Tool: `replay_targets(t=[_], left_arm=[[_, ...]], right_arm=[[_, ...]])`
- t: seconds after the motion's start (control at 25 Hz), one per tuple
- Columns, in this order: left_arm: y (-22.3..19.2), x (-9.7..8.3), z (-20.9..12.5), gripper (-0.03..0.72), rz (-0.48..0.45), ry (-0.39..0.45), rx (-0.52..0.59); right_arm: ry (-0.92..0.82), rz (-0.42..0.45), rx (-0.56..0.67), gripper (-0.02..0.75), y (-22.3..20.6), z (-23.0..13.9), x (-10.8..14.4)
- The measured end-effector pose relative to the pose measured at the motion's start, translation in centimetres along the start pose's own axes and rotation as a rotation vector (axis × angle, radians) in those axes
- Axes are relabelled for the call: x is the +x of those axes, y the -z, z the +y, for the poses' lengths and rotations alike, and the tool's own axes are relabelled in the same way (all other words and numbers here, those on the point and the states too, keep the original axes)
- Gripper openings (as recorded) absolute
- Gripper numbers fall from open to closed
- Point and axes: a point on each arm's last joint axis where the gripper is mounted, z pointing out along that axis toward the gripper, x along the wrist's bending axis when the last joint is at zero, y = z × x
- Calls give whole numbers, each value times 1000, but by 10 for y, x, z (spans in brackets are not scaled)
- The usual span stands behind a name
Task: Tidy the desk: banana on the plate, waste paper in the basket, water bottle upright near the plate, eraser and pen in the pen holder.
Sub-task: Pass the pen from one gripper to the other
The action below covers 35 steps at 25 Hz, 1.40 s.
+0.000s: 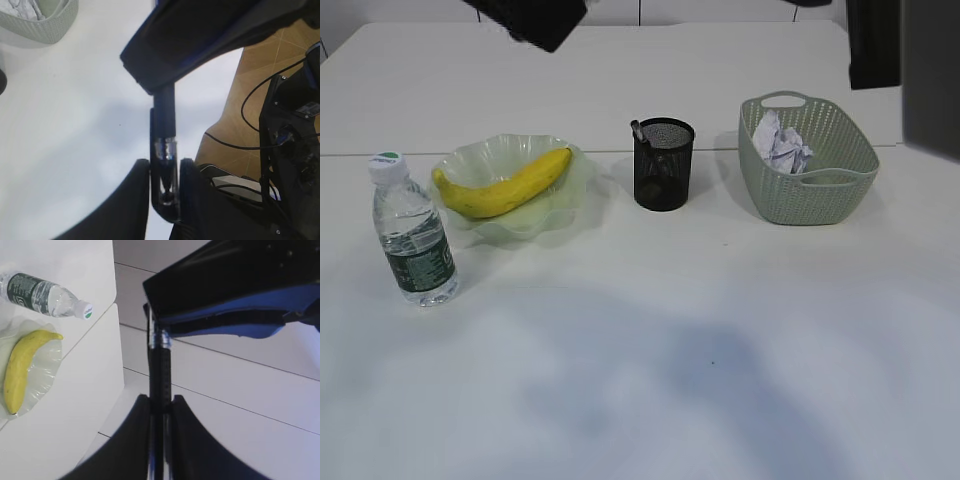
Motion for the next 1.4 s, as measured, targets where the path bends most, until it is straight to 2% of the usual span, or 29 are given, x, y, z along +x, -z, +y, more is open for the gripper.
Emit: replay_targets(t=[0.36,0.56,0.92,1.12,1.4], left_arm=[[0,0,0,310,0,-25,0],[0,3,-1,326,38,-41,12],[17,11,-7,329,191,-102,23],[20,16,-8,330,252,-122,38],[21,19,-9,330,293,-134,51]], right_arm=[[-18,-17,15,59,0,-1,-2],[-22,-15,14,59,-1,-2,-1],[-119,-8,73,59,-7,-8,7],[-293,-38,114,58,-11,-12,14],[-671,-201,218,58,-13,-24,16]])
